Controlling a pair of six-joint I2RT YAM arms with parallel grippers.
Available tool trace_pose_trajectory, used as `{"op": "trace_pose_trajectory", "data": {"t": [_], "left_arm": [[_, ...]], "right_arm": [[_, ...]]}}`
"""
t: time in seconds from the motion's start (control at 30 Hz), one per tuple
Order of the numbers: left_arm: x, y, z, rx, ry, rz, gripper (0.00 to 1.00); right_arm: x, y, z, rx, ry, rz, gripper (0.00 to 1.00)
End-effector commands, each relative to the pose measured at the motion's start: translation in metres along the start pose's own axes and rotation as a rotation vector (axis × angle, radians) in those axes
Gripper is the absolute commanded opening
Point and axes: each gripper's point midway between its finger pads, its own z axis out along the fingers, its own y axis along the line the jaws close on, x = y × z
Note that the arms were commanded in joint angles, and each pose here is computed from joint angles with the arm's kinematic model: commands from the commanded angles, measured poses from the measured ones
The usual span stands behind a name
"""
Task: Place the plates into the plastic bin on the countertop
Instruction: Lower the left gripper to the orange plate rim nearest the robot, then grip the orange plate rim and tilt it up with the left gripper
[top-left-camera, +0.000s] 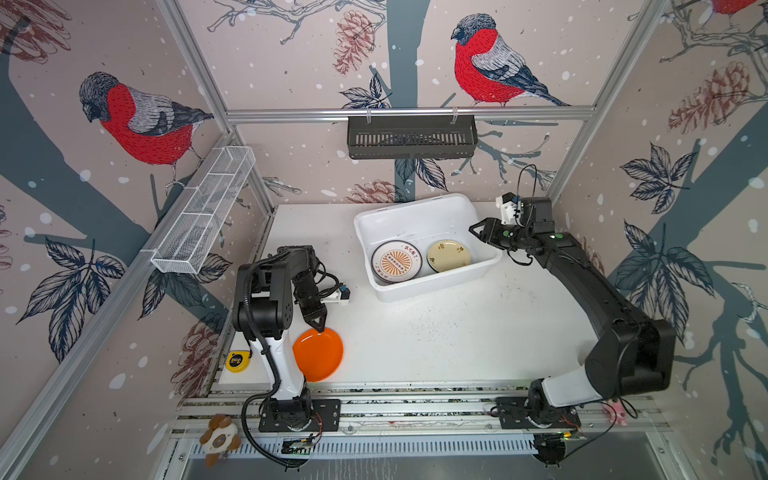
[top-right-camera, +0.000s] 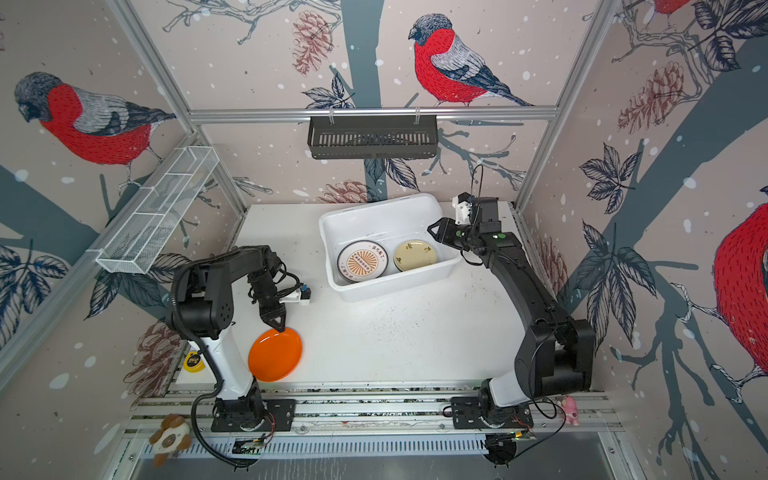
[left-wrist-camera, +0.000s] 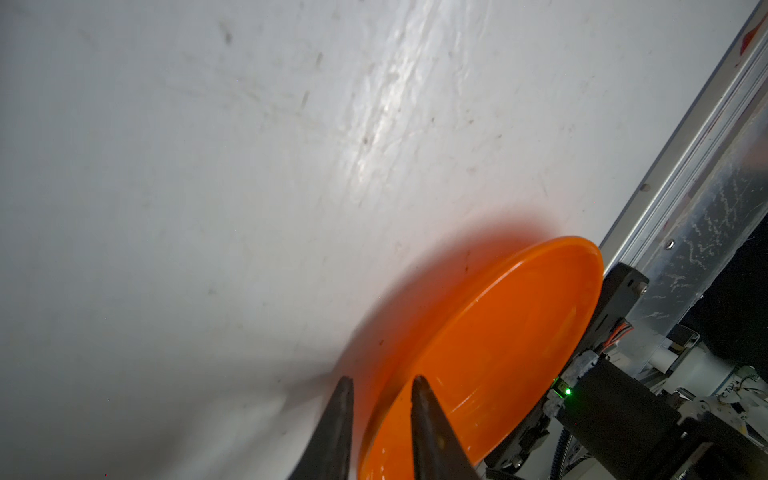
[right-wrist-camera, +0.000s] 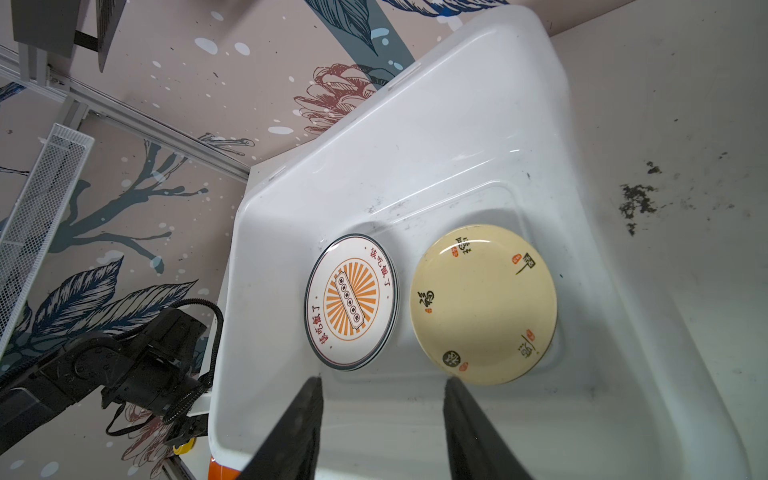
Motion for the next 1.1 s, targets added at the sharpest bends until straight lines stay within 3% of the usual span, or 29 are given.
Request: {"op": "trace_pose_trajectory", "data": {"t": [0.0, 0.13, 0.7, 1.07], "left_arm": [[0.003, -0.008, 0.002, 0.036, 0.013, 0.015, 0.25], [0.005, -0.008, 0.005, 0.033, 0.018, 0.015, 0.25], [-0.006, 0.014, -0.012, -0.034, -0.01, 0.003, 0.02], [-0.006, 0.044, -0.035, -0.016, -0.109, -0.142, 0.0]], "right_arm": [[-0.006, 0.003, 0.0, -0.004, -0.019, -0.017, 0.49], [-0.008, 0.003, 0.0, -0.004, -0.022, -0.018, 0.49], [-0.01, 0.0, 0.003, -0.002, -0.019, -0.016, 0.49], [-0.011, -0.003, 0.007, -0.007, -0.019, -0.012, 0.49]]}}
